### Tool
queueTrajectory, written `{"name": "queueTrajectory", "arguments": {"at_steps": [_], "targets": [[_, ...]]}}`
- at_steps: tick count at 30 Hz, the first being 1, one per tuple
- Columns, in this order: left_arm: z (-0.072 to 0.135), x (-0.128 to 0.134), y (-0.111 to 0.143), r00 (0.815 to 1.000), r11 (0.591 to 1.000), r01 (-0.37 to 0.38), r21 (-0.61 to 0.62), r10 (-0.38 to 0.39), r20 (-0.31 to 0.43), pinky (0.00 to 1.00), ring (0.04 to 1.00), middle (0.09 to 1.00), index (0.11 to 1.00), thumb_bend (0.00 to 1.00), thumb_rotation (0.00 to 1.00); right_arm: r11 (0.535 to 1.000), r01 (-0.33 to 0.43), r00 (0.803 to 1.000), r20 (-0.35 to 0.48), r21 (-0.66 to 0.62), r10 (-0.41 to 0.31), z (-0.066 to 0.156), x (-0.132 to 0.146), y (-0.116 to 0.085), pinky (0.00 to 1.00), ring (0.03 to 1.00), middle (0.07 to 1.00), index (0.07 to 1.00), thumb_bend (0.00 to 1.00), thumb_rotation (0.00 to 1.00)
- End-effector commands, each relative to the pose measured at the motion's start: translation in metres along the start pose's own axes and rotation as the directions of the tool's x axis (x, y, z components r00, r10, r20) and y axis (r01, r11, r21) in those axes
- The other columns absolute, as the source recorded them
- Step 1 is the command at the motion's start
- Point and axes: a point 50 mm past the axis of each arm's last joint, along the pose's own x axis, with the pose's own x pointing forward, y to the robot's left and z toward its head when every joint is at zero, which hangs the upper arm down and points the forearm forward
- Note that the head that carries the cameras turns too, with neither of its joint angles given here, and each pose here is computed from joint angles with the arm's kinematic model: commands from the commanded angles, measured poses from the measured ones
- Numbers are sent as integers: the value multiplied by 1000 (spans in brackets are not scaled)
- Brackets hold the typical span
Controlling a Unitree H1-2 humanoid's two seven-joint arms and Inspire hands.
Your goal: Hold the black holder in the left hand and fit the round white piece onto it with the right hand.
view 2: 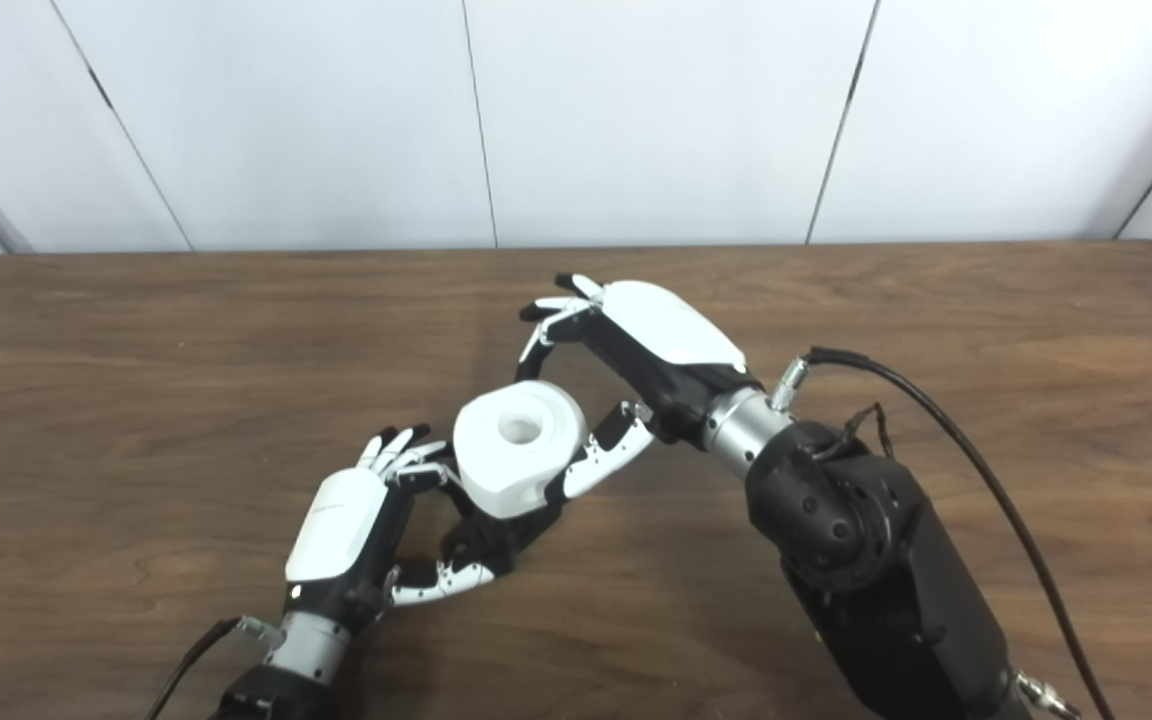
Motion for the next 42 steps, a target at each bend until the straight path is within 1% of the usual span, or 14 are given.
{"name": "queueTrajectory", "arguments": {"at_steps": [1, 8, 22, 42], "targets": [[5, 2, -6, 1000, 1000, 5, 2, -6, 19, 1000, 938, 818, 486, 522, 48, 998, 51, 998, 49, -41, -49, 7, 4, -8, 1000, 999, 878, 485, 519, 141], [6, 3, -7, 1000, 1000, 7, 0, -7, 18, 1000, 938, 819, 486, 522, 48, 996, 47, 997, 67, -71, -43, 7, 8, 0, 1000, 1000, 877, 485, 517, 142], [7, 3, -7, 1000, 1000, 16, 5, -16, 19, 1000, 940, 819, 486, 522, 49, 998, 51, 997, 62, -38, -48, 7, 13, 7, 1000, 1000, 881, 484, 518, 141], [6, 4, -6, 1000, 1000, 10, 4, -10, 17, 1000, 938, 819, 486, 522, 48, 999, 30, 999, 44, -37, -28, 2, 10, 9, 1000, 1000, 882, 484, 520, 139]]}}
